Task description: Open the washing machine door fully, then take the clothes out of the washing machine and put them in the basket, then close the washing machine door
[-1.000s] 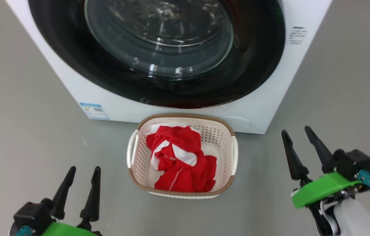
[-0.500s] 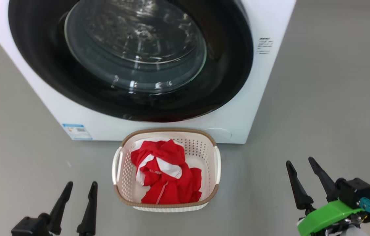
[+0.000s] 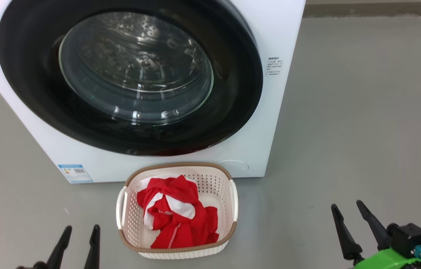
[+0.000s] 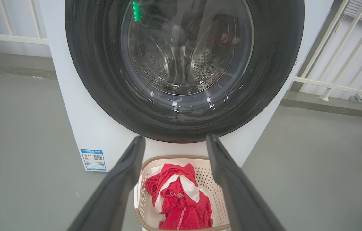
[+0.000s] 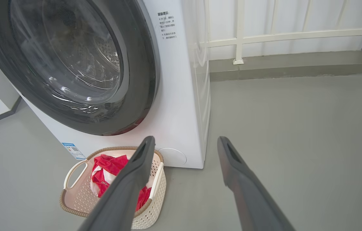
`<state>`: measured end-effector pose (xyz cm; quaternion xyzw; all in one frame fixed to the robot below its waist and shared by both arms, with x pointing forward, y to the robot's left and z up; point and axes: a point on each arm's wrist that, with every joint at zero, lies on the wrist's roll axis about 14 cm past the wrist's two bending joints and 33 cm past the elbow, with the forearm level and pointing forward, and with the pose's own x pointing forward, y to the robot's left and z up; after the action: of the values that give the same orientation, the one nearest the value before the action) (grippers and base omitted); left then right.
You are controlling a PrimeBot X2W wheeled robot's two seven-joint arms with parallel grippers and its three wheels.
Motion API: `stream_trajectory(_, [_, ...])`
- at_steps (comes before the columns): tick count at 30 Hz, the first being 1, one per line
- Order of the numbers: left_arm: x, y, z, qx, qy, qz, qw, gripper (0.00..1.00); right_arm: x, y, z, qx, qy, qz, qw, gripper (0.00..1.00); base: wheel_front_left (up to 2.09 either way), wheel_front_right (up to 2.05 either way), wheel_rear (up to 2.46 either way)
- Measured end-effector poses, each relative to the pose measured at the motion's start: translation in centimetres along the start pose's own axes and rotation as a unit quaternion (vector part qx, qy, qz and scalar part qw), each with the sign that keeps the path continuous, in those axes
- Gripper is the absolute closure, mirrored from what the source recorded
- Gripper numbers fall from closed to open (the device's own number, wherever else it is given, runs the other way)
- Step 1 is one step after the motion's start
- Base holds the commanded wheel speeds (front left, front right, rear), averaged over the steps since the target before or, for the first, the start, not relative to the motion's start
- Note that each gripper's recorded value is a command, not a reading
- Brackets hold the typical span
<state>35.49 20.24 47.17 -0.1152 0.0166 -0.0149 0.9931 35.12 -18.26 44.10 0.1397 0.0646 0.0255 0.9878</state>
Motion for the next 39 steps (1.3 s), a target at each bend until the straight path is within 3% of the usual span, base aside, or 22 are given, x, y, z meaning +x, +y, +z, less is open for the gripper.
stream_trajectory(27, [-0.8, -0.1, -0.2, -0.005, 0.001, 0.003, 1.000, 0.00, -1.0, -0.8, 0.1, 0.003, -0.004, -0.013, 1.000, 0.00, 0.00, 0.00, 0.00])
stream_trajectory(28, [-0.9, -0.1, -0.6, -0.007, 0.007, 0.004, 1.000, 1.00, -1.1, -0.7, -0.2, 0.004, 0.001, -0.014, 1.000, 1.00, 0.00, 0.00, 0.00])
stream_trajectory(39, [-1.5, -0.5, -2.8, -0.049, 0.040, 0.017, 0.998, 1.00, -1.5, -0.5, -2.2, 0.044, 0.031, -0.027, 0.998, 1.00, 0.00, 0.00, 0.00])
